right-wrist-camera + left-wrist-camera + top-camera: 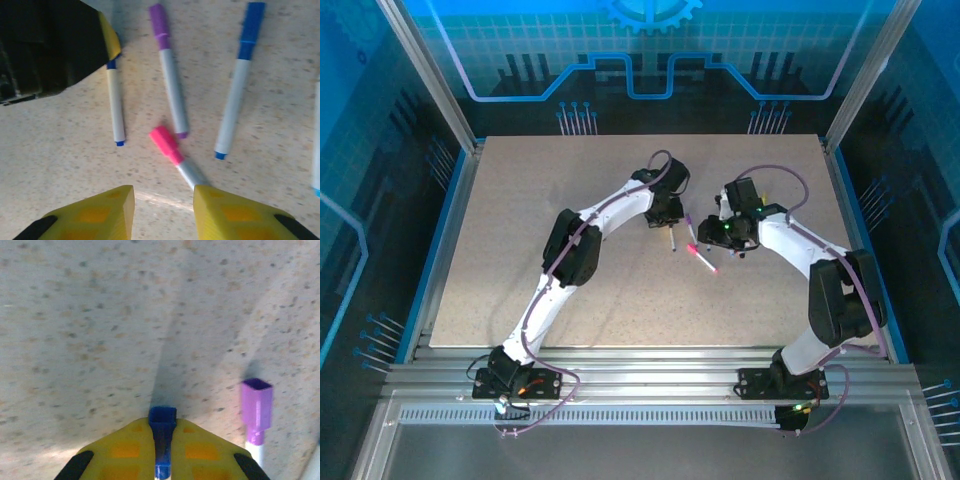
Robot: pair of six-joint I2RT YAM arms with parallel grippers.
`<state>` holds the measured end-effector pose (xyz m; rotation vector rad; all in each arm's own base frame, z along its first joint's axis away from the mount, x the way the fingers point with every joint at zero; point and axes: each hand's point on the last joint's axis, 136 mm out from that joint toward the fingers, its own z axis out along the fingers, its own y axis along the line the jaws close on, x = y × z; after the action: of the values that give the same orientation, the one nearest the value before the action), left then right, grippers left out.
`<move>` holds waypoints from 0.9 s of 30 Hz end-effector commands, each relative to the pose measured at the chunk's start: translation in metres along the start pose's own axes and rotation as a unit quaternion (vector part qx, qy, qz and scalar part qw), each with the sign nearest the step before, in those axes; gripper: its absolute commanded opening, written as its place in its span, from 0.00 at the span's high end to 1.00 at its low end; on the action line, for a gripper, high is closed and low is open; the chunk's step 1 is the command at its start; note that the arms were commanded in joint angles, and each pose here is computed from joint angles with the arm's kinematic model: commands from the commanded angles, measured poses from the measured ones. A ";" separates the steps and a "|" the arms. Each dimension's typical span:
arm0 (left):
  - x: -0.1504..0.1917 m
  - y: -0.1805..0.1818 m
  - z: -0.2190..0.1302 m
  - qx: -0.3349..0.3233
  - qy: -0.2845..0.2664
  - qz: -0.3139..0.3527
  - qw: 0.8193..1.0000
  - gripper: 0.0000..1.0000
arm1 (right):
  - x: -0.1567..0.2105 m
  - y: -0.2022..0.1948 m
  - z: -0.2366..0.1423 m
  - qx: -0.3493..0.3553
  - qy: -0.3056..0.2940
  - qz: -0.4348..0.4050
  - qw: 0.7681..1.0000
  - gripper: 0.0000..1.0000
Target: Open the pen caps
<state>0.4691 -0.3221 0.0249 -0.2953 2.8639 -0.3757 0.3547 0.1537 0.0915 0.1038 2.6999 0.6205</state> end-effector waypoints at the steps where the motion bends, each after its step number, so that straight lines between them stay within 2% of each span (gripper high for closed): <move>1: -0.015 0.014 -0.046 0.017 -0.006 0.006 1.000 1.00 | 0.000 0.032 0.010 -0.075 0.005 0.000 0.997 0.62; 5: -0.017 0.003 -0.077 0.076 -0.011 0.001 0.997 1.00 | -0.004 0.060 0.015 -0.148 0.001 0.002 0.989 0.50; 13: -0.003 -0.011 -0.107 0.142 0.000 -0.001 0.990 1.00 | -0.008 0.096 0.028 -0.216 0.017 0.003 0.976 0.51; 18: 0.001 -0.012 -0.115 0.151 0.000 -0.002 0.988 1.00 | -0.013 0.108 0.026 -0.251 0.015 0.017 0.968 0.51; 27: 0.002 -0.011 -0.118 0.152 -0.003 -0.002 0.988 1.00 | -0.015 0.112 0.020 -0.257 0.007 0.024 0.966 0.52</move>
<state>0.4421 -0.2996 0.1144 -0.2660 2.7857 -0.7260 0.3756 0.2507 0.1143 0.0601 2.5042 1.2525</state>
